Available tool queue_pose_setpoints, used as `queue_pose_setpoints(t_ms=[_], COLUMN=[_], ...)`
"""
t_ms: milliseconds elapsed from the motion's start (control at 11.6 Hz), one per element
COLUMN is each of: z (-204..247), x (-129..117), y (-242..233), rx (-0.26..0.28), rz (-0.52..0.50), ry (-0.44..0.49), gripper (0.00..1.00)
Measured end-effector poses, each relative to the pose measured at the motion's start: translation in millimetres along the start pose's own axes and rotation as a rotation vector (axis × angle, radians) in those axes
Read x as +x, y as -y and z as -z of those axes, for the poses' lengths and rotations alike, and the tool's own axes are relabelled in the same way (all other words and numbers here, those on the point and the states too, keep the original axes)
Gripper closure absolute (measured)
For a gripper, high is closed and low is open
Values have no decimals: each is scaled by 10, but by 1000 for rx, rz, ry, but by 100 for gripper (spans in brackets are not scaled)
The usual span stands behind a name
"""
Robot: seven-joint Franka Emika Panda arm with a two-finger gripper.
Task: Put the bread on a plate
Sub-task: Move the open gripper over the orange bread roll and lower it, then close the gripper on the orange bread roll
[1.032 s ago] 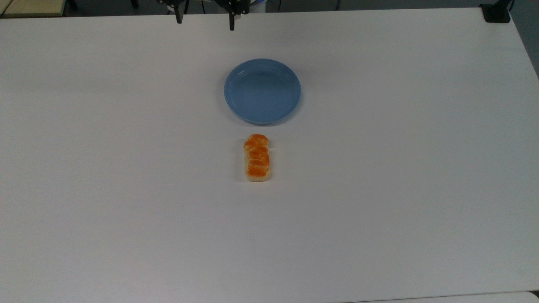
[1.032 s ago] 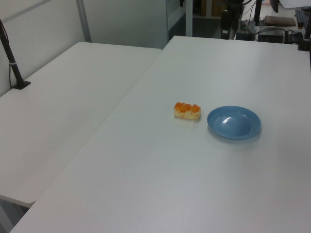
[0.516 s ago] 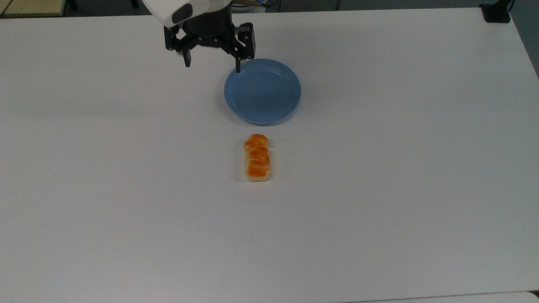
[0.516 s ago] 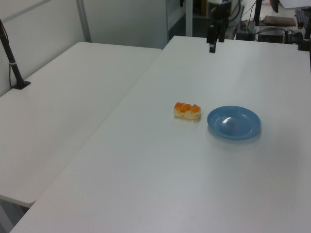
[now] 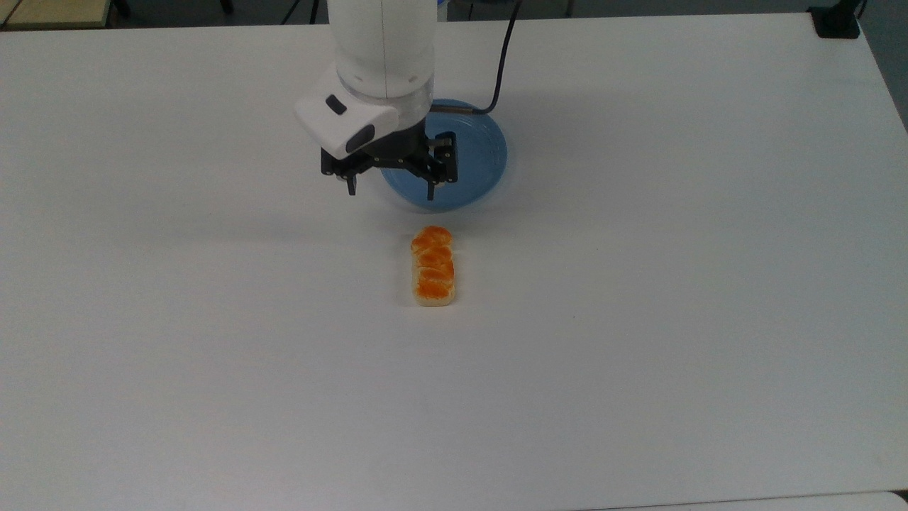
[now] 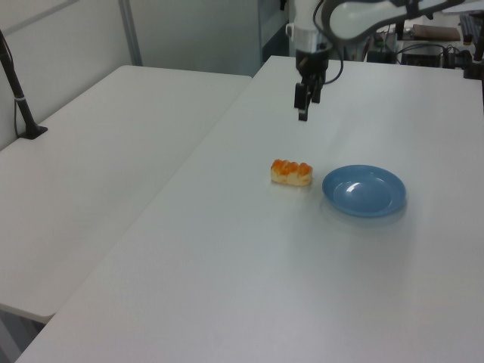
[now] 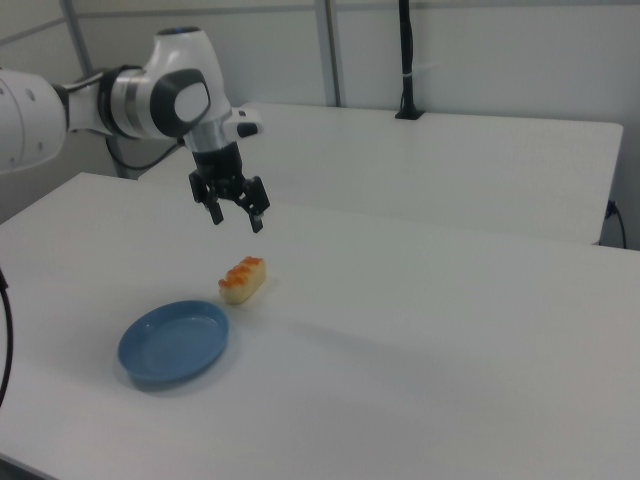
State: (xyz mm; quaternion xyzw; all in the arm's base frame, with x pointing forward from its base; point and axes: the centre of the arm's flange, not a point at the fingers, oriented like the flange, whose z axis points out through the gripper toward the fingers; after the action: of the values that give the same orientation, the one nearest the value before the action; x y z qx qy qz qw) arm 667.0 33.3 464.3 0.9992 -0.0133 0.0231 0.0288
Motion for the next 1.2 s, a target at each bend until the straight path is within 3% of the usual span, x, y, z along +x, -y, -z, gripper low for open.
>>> queue_pose_setpoints(t_ms=[860,1032,1205], z=[-1238,-1375,-1510], x=[237,243,251], y=[500,510,532], rx=[-3,-5,-5], rz=[18,0,0], ry=[18,26,29], gripper=[1,6,18])
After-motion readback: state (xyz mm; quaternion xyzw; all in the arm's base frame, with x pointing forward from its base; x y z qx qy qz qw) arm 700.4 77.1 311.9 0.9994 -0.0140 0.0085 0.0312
